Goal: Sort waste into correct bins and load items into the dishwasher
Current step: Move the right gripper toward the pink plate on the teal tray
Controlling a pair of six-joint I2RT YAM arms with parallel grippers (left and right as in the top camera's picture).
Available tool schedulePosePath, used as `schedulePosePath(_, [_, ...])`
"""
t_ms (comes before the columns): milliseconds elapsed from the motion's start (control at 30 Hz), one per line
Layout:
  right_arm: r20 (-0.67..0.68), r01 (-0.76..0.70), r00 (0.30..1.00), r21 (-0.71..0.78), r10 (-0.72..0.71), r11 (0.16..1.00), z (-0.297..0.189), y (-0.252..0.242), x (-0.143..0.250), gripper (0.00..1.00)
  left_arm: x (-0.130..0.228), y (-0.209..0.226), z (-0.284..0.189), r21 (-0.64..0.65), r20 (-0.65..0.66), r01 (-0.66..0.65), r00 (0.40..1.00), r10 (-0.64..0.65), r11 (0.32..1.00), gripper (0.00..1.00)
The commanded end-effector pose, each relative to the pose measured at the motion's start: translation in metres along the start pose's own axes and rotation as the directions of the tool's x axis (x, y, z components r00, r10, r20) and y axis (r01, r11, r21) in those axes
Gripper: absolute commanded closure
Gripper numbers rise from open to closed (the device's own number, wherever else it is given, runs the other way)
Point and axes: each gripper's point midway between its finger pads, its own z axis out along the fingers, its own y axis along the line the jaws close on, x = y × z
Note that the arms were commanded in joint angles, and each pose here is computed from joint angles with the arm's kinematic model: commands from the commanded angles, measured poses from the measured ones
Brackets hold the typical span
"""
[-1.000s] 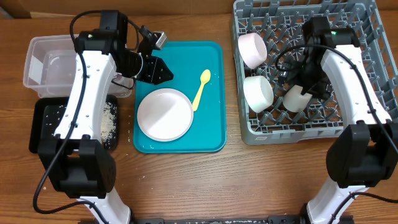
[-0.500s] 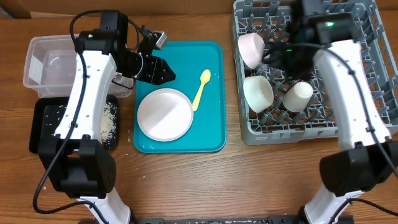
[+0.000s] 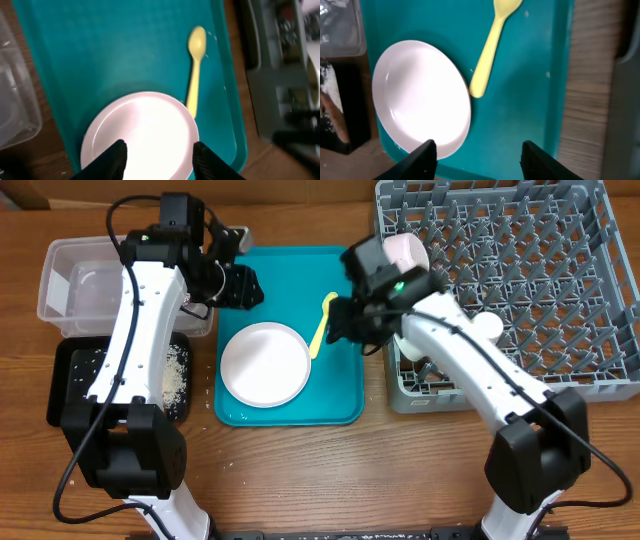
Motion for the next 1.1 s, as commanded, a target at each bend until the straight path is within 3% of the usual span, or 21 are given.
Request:
schedulePosePath(0, [0.008, -0.036, 0.999, -0.022, 0.036, 0.999, 0.014, 0.012, 0.017, 0.48, -0.015, 0.017, -0.009, -0.091, 0.069, 0.106, 0.993, -0.1, 0.99, 0.53])
schedulePosePath(167, [0.009, -0.064, 0.998, 0.01, 0.064, 0.998, 0.038, 0.014, 0.031, 0.5, -0.019, 0.017, -0.007, -0.09, 0.084, 0.129, 0.989, -0.122, 0.988, 0.51])
schedulePosePath(500, [-0.121, -0.072, 0.99, 0.061, 0.079, 0.996, 0.099, 0.007, 0.06, 0.53, -0.007, 0.028, 0.024, -0.096, -0.005, 0.163, 0.986, -0.164, 0.982, 0.5])
schedulePosePath(733, [-0.139, -0.079, 0.987, 0.059, 0.086, 0.995, 0.108, 0.006, 0.063, 0.75, 0.004, 0.037, 0.047, -0.103, -0.069, 0.181, 0.98, -0.189, 0.978, 0.51])
schedulePosePath(967, [-0.172, -0.098, 0.979, 0.075, 0.11, 0.992, 0.122, 0.003, 0.073, 0.75, 0.0, 0.037, 0.048, -0.102, -0.056, 0.177, 0.981, -0.183, 0.979, 0.5])
schedulePosePath(1067, [-0.203, -0.105, 0.972, 0.07, 0.118, 0.992, 0.128, 0.003, 0.079, 0.83, 0.0, 0.037, 0.048, -0.102, -0.056, 0.177, 0.981, -0.183, 0.979, 0.49])
